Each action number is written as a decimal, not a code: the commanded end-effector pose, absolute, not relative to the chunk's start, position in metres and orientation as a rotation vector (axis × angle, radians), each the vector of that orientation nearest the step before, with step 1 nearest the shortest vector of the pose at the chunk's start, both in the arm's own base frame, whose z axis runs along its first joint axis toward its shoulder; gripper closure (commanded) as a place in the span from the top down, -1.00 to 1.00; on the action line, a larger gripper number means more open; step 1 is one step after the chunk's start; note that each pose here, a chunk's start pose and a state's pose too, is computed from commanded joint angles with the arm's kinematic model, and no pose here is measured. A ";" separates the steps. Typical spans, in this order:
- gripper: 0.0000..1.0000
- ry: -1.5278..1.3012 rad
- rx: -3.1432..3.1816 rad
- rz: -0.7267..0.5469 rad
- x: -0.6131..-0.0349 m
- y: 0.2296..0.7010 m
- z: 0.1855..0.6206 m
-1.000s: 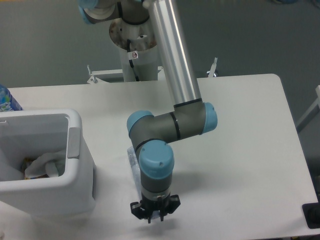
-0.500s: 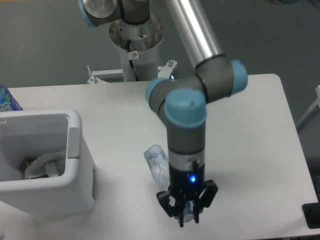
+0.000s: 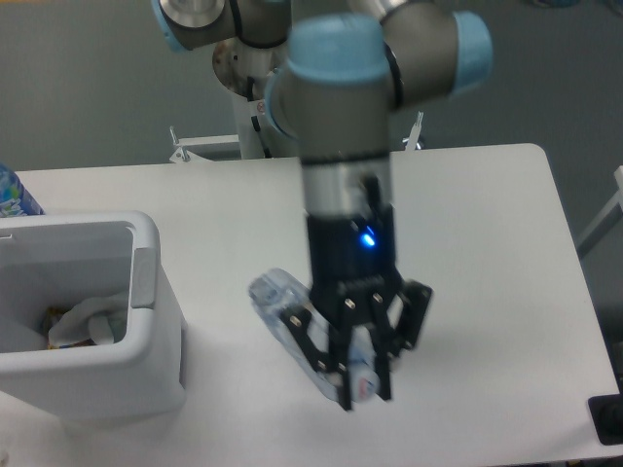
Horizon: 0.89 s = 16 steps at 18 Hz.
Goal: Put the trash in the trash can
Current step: 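Lift the water bottle and carry it over the white bin, then lower the bottle into the bin and open the gripper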
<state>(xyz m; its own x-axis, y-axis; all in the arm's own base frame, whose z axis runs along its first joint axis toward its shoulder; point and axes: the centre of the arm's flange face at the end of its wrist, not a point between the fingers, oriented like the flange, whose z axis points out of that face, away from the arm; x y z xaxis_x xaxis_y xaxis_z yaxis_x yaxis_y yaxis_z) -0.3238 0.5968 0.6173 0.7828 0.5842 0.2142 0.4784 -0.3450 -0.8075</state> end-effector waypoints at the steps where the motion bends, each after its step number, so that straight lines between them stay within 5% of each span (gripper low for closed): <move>1: -0.58 -0.768 -2.007 0.125 -0.304 0.600 0.623; 9: -0.58 -0.580 -2.060 0.021 -0.180 0.632 0.632; 16: -0.57 -0.536 -2.147 -0.024 -0.159 0.668 0.583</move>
<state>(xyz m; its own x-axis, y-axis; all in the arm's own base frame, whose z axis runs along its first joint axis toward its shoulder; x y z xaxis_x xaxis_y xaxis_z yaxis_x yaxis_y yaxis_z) -0.1586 0.6684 0.5835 0.9059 0.3673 0.2110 0.3847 -0.5049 -0.7727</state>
